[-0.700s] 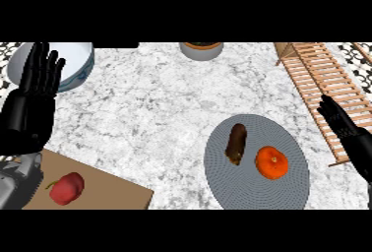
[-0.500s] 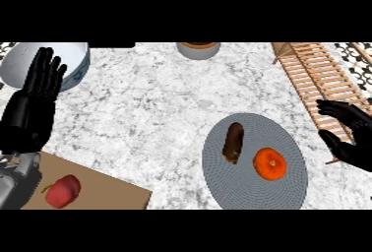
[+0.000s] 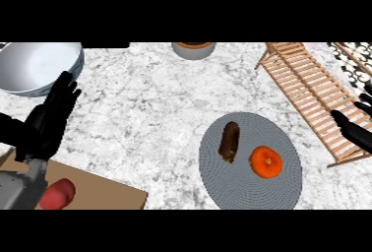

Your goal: Pick the squash from the placemat and place it in the tiered shelf

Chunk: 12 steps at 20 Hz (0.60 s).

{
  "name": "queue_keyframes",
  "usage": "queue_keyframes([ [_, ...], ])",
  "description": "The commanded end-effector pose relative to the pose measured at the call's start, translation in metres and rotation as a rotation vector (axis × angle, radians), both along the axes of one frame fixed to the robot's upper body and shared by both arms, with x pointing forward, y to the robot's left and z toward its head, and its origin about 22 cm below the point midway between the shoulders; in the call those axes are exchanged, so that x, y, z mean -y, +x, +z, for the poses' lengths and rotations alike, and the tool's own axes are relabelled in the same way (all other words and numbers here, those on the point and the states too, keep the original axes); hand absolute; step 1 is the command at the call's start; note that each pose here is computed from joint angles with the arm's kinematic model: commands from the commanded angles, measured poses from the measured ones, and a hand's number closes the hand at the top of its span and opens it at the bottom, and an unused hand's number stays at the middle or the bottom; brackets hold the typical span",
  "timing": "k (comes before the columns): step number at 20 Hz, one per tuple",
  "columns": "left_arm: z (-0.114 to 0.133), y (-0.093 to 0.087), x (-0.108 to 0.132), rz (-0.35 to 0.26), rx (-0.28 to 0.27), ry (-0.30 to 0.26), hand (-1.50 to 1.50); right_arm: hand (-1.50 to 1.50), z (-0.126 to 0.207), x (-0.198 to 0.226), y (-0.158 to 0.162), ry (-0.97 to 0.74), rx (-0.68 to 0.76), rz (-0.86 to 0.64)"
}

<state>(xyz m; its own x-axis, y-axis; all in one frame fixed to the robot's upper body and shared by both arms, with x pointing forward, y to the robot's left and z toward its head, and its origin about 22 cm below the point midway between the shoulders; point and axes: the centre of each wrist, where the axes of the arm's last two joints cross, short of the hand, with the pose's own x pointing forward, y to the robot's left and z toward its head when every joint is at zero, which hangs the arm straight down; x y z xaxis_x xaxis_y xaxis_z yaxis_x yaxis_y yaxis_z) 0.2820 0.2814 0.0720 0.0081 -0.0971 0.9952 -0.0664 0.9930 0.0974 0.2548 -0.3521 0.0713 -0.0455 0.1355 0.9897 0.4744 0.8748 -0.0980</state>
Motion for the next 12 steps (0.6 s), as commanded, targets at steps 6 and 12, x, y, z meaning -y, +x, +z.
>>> queue_keyframes([
  [6, -0.005, 0.009, -0.003, -0.014, -0.027, -0.017, 0.0, -1.5, 0.052, -0.045, -0.048, -0.049, -0.226, 0.179],
  [12, 0.006, 0.016, 0.005, -0.047, -0.018, 0.006, 0.0, -1.5, 0.084, -0.034, -0.038, -0.456, -0.659, 0.236],
])
